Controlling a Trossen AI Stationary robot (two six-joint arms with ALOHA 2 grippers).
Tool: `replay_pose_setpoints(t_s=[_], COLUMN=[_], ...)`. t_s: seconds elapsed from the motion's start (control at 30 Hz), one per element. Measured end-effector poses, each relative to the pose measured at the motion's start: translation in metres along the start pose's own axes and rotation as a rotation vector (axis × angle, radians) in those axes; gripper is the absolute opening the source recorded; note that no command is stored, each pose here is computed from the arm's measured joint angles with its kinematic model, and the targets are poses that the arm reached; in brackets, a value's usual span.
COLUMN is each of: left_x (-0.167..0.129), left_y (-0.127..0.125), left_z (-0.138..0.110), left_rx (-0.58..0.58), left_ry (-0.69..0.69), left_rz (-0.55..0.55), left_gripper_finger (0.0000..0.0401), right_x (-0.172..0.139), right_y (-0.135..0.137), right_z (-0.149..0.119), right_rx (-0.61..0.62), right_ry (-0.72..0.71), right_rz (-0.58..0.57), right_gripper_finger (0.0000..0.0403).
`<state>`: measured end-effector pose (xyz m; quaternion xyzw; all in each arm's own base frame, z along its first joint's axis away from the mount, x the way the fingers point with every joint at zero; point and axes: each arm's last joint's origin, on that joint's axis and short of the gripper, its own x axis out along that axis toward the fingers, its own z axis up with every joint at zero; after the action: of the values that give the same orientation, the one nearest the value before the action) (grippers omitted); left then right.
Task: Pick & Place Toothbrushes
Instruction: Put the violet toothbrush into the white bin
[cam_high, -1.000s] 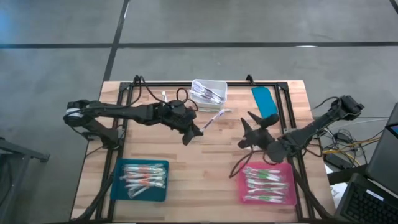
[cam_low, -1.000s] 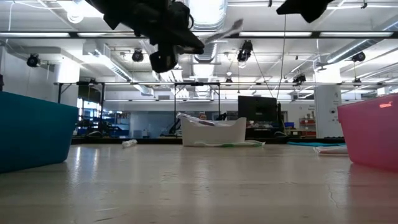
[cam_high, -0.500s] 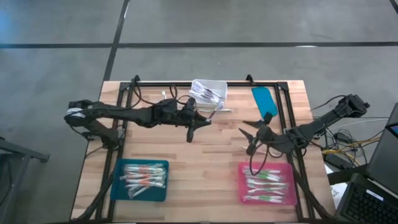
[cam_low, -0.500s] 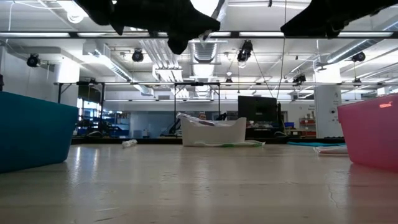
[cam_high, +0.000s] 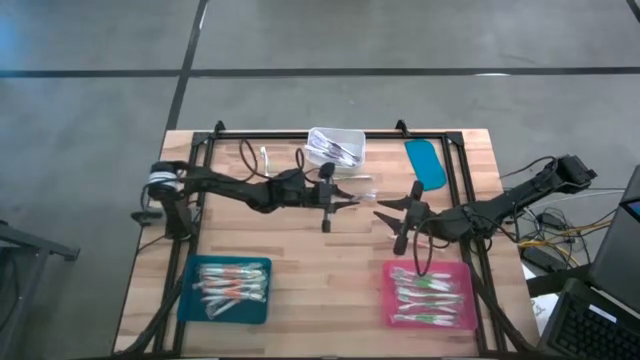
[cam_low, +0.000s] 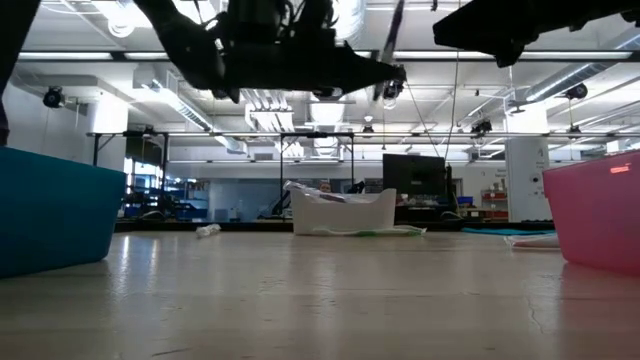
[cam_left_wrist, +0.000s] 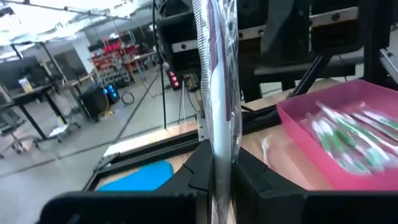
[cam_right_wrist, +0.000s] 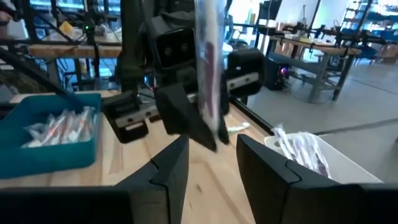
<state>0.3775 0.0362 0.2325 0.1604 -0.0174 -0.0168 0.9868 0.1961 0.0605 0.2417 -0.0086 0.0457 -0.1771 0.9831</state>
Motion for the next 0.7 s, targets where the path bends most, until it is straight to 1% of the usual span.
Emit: replay_pose_setpoints(t_s=[0.13,0.3,0.53,0.7], left_x=[0.017,0.034,0.037,0.037], left_y=[0.001,0.003,0.003,0.003], left_z=[-0.002,0.005,0.014,0.013], left_rx=[0.001,0.004,0.008,0.007], left_ry=[-0.03,-0.07,-0.101,-0.098], left_rz=[-0.01,-0.01,-0.037,-0.038], left_gripper_finger=[0.003,0.003,0.003,0.003], right_x=[0.0,0.001,0.002,0.006], right_y=[0.0,-0.001,-0.003,-0.008], right_z=[0.001,0.002,0.003,0.008], right_rx=[-0.004,-0.019,-0.035,-0.002], right_ry=[-0.003,-0.004,-0.013,-0.047], right_rz=[-0.002,-0.006,-0.024,-0.053], right_gripper_finger=[0.0128,0.0144,0.0171,0.0185])
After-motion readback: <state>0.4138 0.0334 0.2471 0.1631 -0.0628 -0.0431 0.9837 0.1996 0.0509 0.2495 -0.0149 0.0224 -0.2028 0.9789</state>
